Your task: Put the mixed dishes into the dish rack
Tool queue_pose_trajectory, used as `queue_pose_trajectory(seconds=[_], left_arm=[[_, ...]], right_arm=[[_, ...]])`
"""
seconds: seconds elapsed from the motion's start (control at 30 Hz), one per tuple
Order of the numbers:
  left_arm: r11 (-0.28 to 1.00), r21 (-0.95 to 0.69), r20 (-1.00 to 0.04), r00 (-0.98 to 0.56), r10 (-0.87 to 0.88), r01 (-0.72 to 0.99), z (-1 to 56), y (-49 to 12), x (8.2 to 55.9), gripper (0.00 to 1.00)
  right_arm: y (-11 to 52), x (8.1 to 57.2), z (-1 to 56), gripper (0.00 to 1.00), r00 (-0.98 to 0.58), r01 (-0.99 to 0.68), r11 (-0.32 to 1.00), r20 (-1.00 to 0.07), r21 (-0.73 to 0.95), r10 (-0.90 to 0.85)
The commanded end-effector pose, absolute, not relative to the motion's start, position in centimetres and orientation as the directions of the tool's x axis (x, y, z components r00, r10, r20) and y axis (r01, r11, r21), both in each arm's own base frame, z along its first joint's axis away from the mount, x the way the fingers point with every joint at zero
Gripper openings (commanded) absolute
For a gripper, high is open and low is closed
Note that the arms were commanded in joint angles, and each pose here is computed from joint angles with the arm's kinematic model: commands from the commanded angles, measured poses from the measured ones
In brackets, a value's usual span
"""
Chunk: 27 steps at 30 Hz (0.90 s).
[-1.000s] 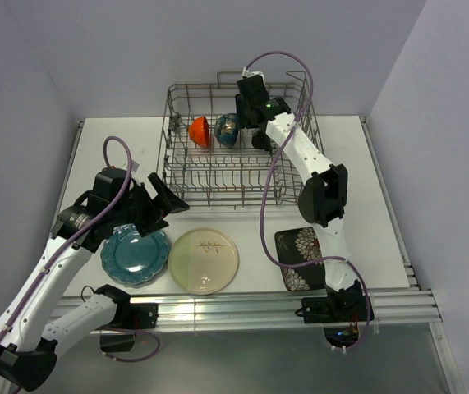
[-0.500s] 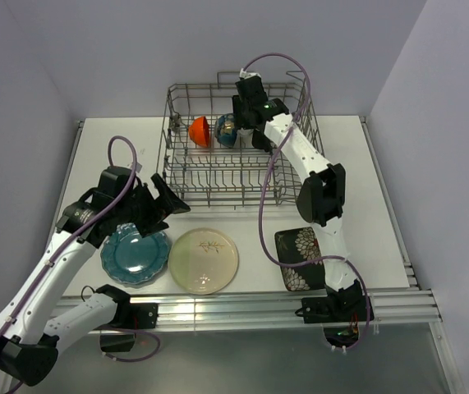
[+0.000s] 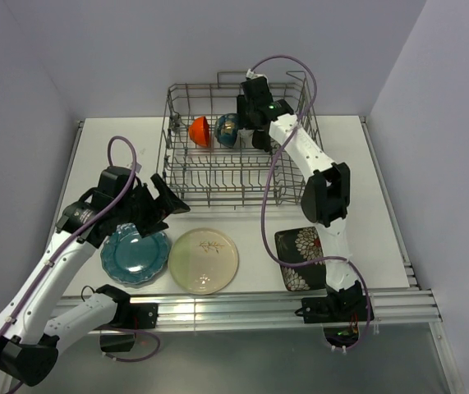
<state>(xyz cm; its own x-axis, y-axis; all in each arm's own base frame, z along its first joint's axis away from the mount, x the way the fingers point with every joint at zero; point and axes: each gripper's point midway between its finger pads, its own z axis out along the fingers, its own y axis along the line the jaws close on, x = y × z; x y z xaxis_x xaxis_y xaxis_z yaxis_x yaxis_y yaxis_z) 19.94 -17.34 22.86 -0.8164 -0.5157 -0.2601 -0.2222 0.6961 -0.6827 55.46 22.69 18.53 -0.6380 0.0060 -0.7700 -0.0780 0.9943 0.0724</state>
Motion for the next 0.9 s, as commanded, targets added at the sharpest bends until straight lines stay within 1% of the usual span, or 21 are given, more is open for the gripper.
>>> queue_pose_trajectory(seconds=[0.0,0.17,0.37,0.57,0.87], left_arm=[[0.685,-0.703,-0.29,-0.803,-0.521,-0.191,23.9,-17.3,20.2,0.94],[0.67,-0.716,-0.278,-0.801,-0.53,-0.195,23.9,-17.4,20.1,0.94],[0.663,-0.72,-0.275,-0.792,-0.545,-0.207,24.0,-17.2,19.8,0.94],[0.657,-0.723,-0.272,-0.787,-0.555,-0.213,24.1,-17.1,19.7,0.94],[0.647,-0.729,-0.258,-0.786,-0.563,-0.224,23.8,-17.2,19.6,0.93]], right_arm=[[18.7,55.8,17.5,0.0,-0.655,0.008,0.999,-0.755,0.032,0.029],[18.0,55.2,17.0,0.0,-0.667,0.018,1.0,-0.744,0.02,0.026],[17.4,54.7,17.2,0.0,-0.66,0.043,0.997,-0.748,0.059,0.073],[16.9,53.9,17.0,0.0,-0.665,0.064,0.996,-0.742,0.057,0.085],[15.3,54.0,17.2,0.0,-0.66,0.084,0.996,-0.748,0.014,0.066]])
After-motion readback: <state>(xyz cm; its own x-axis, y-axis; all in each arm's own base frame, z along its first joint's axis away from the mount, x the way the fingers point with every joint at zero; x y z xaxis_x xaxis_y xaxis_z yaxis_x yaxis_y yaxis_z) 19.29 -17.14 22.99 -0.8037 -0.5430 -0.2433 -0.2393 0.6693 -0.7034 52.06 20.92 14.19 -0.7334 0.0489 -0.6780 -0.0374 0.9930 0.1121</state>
